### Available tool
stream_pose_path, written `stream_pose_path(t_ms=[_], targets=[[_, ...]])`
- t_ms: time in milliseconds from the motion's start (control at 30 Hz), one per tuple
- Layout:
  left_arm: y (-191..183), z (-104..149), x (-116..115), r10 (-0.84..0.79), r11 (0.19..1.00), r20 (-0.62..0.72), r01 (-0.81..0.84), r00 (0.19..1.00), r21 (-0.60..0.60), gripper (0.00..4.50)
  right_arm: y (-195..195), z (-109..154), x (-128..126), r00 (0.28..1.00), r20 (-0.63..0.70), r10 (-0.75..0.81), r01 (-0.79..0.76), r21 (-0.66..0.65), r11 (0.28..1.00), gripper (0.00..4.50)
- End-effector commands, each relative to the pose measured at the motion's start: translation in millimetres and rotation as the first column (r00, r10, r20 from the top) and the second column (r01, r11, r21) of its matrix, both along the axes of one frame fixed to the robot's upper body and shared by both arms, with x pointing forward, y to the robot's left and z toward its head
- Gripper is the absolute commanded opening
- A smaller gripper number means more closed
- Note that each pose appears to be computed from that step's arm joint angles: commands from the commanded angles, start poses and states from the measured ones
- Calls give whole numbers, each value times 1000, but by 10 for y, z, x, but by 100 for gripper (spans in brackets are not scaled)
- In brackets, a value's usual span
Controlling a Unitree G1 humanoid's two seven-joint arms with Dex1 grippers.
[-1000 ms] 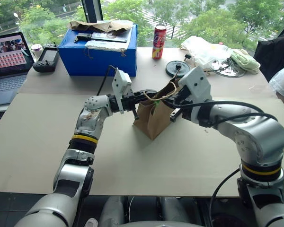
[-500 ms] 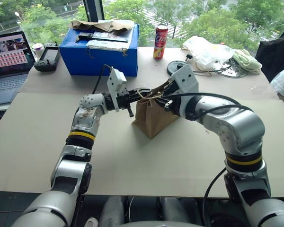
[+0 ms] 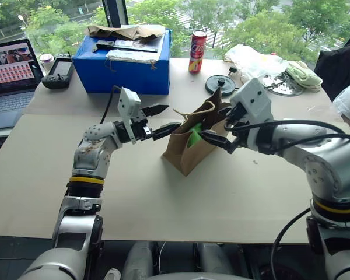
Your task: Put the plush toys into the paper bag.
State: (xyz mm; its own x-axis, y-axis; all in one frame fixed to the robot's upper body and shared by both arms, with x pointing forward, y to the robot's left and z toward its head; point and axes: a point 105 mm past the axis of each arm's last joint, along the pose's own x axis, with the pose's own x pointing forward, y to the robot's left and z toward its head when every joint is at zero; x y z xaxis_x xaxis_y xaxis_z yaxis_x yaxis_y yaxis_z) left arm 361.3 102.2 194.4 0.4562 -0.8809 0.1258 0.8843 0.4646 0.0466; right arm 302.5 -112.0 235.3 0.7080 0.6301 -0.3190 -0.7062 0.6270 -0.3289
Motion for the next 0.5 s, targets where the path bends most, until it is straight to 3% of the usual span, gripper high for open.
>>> stream_pose_path(t_ms=[33,233,400,500], targets=[[75,198,-77,29,999,42,-27,999,-40,439,-24,182,-126,997,50,64,-62,-37,997,450],[127,147,-156,52,998,15,-52,999,-42,439,-158,352,-155,994,91,61,-57,-47,997,450],[151,1,-190,62,998,-29,-63,998,-32,439,-135,390,-308,986,75,151,-152,6,988,450],[163,-63,-214,53,998,-51,-55,997,-27,450,-60,413,-389,974,75,213,-217,49,975,380]])
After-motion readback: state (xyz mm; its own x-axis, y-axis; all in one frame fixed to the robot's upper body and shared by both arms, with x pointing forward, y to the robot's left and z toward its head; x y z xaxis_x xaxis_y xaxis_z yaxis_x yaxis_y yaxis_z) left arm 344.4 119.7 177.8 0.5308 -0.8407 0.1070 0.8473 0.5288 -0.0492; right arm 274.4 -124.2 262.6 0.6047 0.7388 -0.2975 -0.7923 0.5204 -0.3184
